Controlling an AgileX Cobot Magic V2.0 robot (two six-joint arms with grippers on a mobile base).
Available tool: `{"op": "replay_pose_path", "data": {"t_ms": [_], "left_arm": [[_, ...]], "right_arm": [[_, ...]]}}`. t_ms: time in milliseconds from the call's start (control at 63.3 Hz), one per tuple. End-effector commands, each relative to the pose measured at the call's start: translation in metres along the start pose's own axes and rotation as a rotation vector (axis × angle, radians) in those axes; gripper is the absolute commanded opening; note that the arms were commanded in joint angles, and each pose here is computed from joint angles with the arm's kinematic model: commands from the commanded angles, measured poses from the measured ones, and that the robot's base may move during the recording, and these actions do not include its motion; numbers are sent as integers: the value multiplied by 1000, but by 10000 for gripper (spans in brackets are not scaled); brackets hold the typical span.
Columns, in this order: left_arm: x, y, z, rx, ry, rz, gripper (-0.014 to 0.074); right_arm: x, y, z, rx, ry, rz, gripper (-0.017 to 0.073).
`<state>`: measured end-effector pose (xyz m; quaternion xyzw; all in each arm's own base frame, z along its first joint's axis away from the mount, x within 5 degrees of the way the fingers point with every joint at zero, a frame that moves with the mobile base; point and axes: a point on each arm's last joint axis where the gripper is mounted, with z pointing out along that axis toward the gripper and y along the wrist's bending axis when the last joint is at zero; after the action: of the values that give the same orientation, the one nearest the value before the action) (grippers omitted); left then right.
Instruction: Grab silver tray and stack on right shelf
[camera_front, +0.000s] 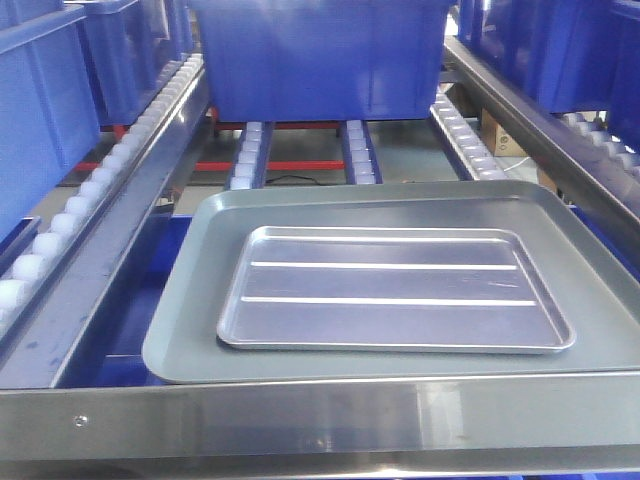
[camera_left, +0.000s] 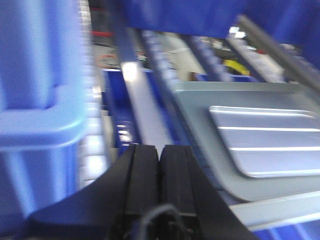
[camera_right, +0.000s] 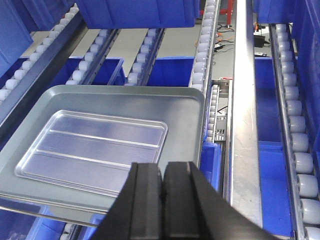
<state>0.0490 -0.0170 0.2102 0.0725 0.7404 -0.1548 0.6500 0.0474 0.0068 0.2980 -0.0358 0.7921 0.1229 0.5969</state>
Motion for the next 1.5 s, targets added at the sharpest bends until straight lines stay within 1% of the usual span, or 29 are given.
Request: {"op": "replay_pose_path", "data": {"t_ms": [0,142,174,284,379,1342,1405,1484], "left_arm": [[-10,2,0,-45,-174,8,-94],[4,10,4,-140,-270,12,-94],[4,12,4,-167,-249,10,-94],[3,15,3,-226,-266,12,-94],[2,17,3,-255,-277,13,-94],[2,17,3,-255,-277,13,-101],[2,17,3,-255,-277,13,-101],[2,17,3,-255,-277,13,-101]], "right_arm": [[-15,3,-3,-20,-96,-26,55],[-15,3,-3,-20,-96,-26,55],[-15,3,-3,-20,-96,-26,55],[-15,3,-3,-20,-96,-26,55],[-15,3,-3,-20,-96,-26,55],[-12,3,-1,-19,-88,-27,55],[-8,2,2,-16,-92,-40,55],[-1,2,8,-11,-107,-95,55]]}}
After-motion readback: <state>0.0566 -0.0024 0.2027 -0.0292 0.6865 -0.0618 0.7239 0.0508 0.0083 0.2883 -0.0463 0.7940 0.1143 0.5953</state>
